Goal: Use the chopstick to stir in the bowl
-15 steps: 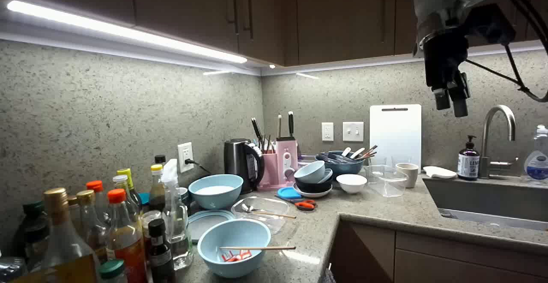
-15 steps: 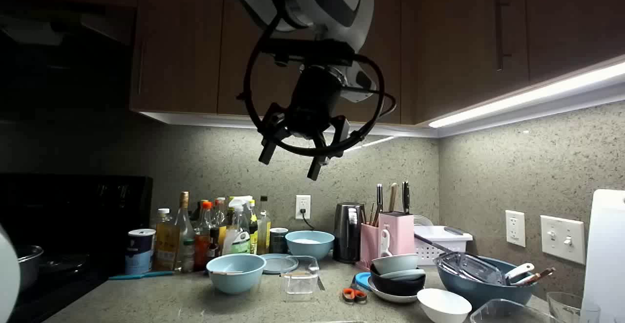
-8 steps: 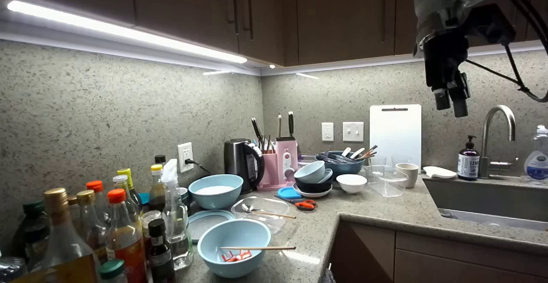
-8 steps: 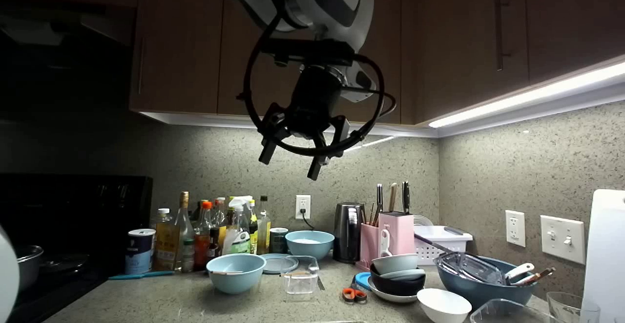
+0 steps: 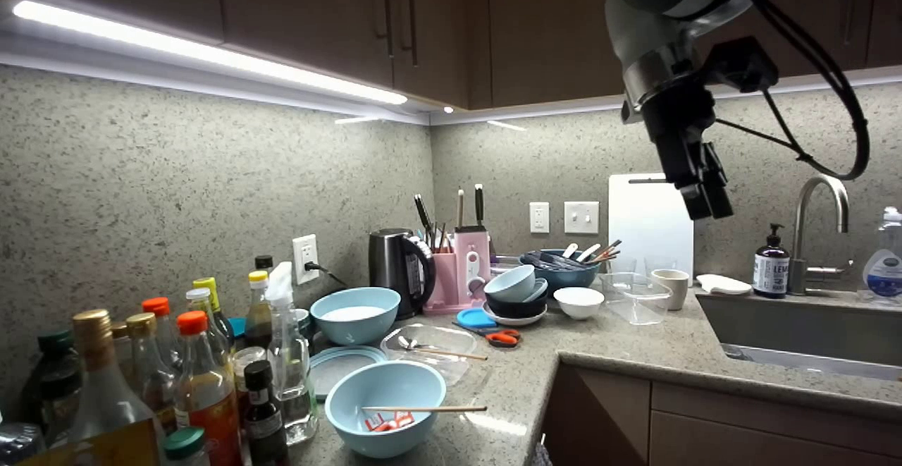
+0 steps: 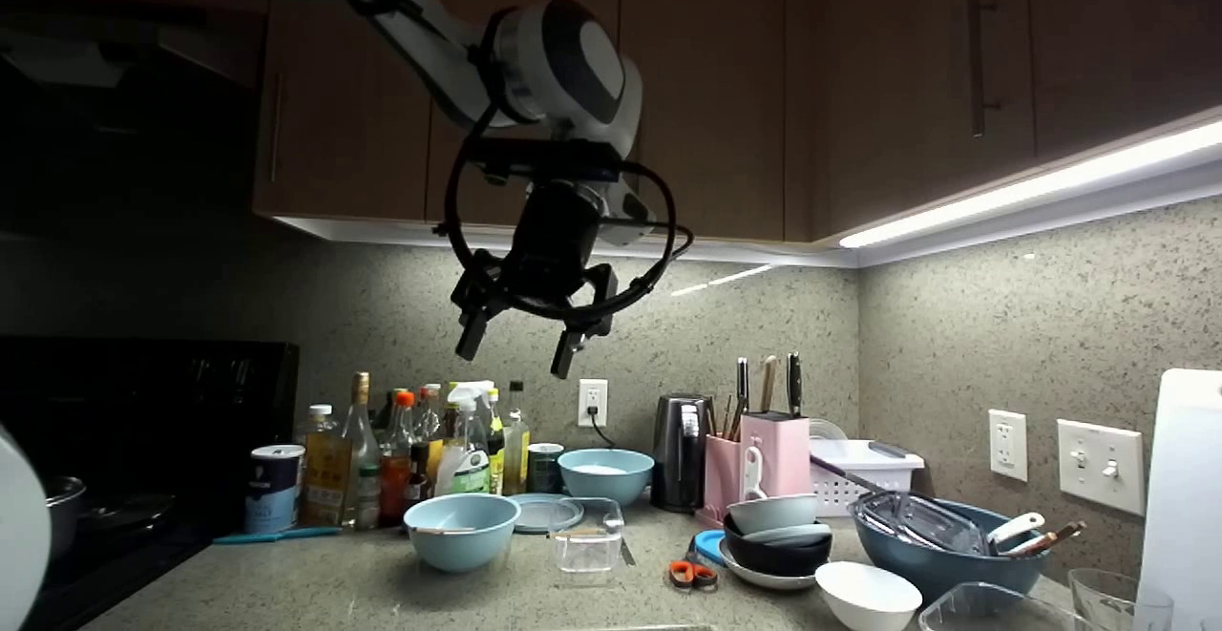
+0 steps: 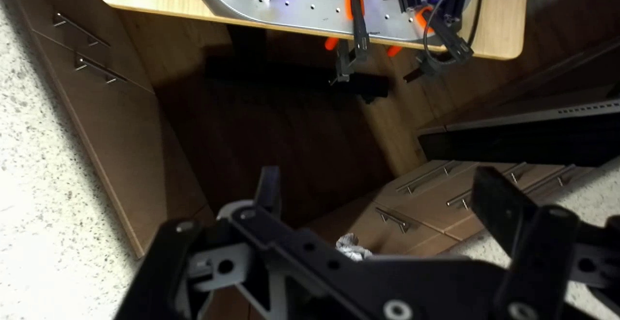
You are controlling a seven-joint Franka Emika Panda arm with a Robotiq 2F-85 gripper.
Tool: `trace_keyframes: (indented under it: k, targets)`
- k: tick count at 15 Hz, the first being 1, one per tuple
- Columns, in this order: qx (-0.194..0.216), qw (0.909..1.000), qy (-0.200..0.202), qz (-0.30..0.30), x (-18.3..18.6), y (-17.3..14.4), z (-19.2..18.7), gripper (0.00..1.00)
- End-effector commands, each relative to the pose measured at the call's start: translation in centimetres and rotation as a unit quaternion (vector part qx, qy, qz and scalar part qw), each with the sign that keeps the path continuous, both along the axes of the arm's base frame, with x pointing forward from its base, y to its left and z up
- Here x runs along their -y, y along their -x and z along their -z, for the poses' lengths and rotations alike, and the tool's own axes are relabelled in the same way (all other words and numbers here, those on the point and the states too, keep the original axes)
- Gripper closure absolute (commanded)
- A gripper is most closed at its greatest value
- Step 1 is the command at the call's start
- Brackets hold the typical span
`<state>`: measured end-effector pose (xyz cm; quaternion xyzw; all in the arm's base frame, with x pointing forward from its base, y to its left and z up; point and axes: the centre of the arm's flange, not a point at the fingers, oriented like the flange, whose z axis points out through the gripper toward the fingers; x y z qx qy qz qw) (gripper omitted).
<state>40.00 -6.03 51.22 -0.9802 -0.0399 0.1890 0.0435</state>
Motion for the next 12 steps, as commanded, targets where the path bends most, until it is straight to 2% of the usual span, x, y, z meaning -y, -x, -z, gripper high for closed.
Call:
trace_keyframes:
  k: [1, 4, 6, 7, 12]
  targets:
    - [-0.033, 0.9947, 0.062, -0.075, -6.3, -1.6, 4.9, 0.00]
    - [-0.051, 0.9827, 0.093, -0.151, -11.0, -1.5, 7.8, 0.00]
    - [-0.063, 0.9771, 0.101, -0.176, -11.6, -1.3, 7.6, 0.00]
    - [-0.061, 0.9810, 0.086, -0.163, -11.8, -1.4, 7.8, 0.00]
    - [-0.063, 0.9792, 0.093, -0.169, -12.0, -1.5, 8.0, 0.00]
